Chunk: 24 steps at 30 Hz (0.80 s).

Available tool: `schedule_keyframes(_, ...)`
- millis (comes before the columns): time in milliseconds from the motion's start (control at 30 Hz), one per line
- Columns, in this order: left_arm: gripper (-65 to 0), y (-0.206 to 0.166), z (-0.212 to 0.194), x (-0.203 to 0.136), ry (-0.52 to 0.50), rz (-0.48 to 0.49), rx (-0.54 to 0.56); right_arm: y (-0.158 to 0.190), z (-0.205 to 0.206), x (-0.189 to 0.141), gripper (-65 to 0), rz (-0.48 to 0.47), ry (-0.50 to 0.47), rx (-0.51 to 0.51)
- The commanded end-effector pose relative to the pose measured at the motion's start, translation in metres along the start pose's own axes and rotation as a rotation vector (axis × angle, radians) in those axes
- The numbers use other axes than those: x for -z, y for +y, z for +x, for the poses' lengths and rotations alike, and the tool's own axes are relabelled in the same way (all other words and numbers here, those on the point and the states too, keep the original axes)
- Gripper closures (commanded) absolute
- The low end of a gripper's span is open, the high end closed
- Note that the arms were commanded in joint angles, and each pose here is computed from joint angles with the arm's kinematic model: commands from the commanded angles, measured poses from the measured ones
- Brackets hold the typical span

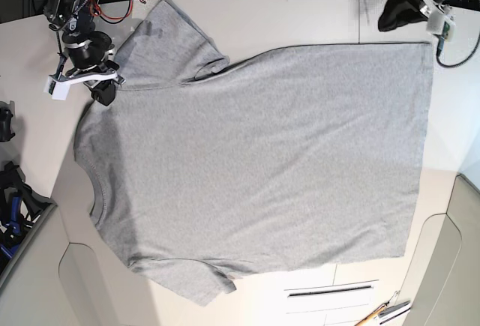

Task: Fold the T-shirt properly
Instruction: 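Move the right gripper to the shoulder corner of the grey shirt, then move the left gripper to the hem corner and pinch both corners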

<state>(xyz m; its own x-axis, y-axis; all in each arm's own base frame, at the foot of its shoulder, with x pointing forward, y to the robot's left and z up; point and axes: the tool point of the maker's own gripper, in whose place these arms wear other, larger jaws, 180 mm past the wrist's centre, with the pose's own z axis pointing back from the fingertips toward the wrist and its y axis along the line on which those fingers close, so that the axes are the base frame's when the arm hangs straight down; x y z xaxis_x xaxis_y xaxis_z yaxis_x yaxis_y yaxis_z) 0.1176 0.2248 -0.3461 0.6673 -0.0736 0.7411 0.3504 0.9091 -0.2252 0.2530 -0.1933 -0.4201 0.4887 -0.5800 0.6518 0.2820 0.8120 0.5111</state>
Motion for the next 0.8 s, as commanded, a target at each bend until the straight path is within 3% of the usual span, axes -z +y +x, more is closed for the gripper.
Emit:
schedule_keyframes(0, 0.0, 0.009, 0.015, -0.004, -0.028, 0.013, 0.013, 0.005, 0.012, -0.001, 0.0, 0.020, -0.037, -0.003)
schedule_keyframes(233, 0.0, 0.087, 0.067, -0.032, -0.101, 0.223, 0.005, 0.010, 0.013, -0.001, 0.0, 0.053, -0.044, 0.005)
schedule_keyframes(267, -2.2, 0.101, 0.070, -0.037, -0.110, 0.261, -0.002, 0.010, 0.013, -0.001, 0.0, 0.054, -0.043, 0.002)
schedule_keyframes(333, -13.9, 0.128, 0.072, -0.048, -0.124, 0.331, -0.036, 0.010, 0.014, -0.001, 0.0, 0.053, -0.042, 0.000)
schedule_keyframes(400, -18.3, 0.151, 0.068, -0.056, -0.142, 0.371, -0.110, 0.009, 0.014, -0.001, 0.0, 0.053, -0.042, -0.003)
schedule_keyframes(567, -18.3, 0.191, 0.031, -0.059, -0.188, 0.417, -0.359, 0.004, 0.019, -0.002, 0.0, 0.047, -0.043, -0.025)
schedule_keyframes(667, -18.4, 0.197, 0.005, -0.051, -0.211, 0.389, -0.546, 0.001, 0.024, -0.003, 0.0, 0.043, -0.045, -0.041)
schedule_keyframes(767, -24.1, 0.198, -0.010, -0.047, -0.238, 0.375, -0.651, 0.000, 0.025, -0.003, 0.0, 0.041, -0.045, -0.046)
